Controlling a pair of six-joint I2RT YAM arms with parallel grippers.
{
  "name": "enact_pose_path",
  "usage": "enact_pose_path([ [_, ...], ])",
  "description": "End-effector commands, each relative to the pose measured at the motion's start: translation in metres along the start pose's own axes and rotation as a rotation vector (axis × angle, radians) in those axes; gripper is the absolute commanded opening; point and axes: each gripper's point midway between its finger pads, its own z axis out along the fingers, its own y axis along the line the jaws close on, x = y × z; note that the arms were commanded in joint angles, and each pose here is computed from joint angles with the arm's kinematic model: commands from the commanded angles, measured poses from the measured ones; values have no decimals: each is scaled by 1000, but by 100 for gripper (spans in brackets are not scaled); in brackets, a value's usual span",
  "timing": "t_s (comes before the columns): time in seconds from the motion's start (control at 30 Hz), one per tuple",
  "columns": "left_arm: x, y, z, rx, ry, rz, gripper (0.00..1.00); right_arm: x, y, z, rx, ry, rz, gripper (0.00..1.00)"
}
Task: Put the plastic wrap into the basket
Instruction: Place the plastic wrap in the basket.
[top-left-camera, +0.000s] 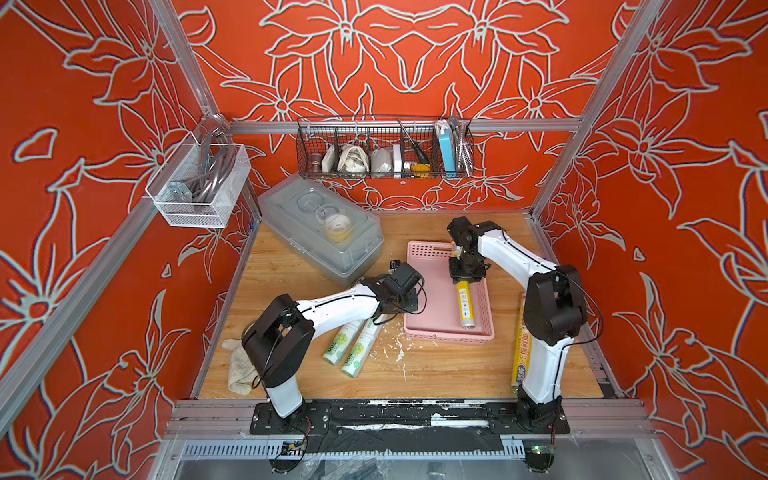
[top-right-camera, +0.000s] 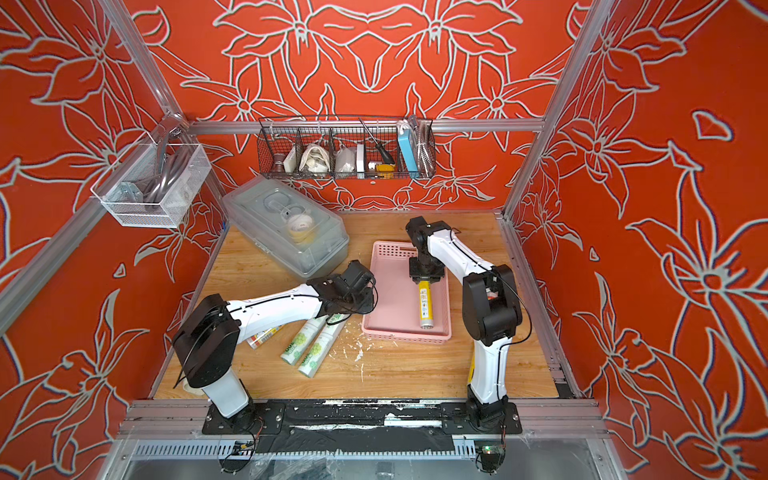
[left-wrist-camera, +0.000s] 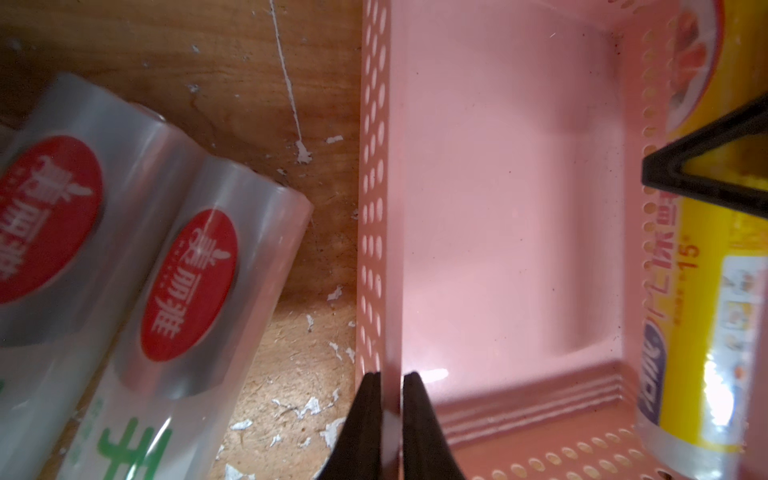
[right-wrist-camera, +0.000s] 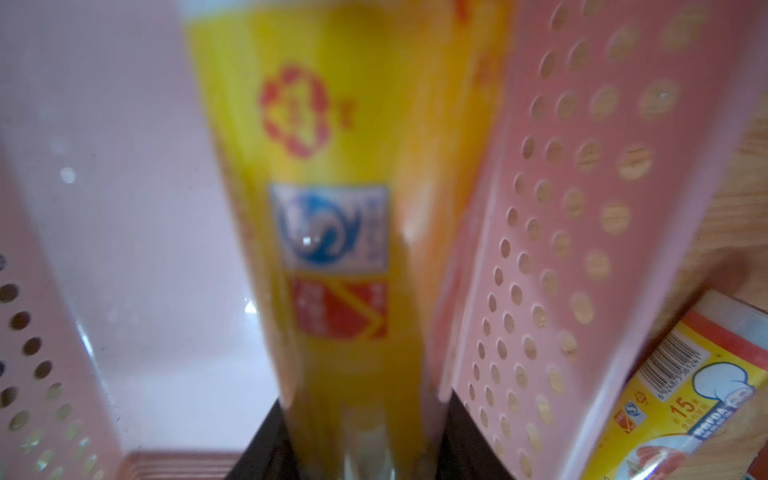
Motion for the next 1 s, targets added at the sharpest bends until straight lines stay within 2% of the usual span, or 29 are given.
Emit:
enact_pose_path([
  [0.0,-1,3,-11,-10,-17,18,15,1,-12,5,62,23,28,26],
  [0.3,-1,6,-10,-23,-17,25,14,17,-16,25,80,73,52,25],
  [0.57,-1,9,-10,-33,-22,32,14,32,-22,-16,47,44,50,24],
  [0.7,-1,9,-11,-37,-24,34,14,43,-22,-25,24,47,45,23],
  [0.97,-1,11,-12,-42,-27,34,14,52,-14,6,13,131,27,23],
])
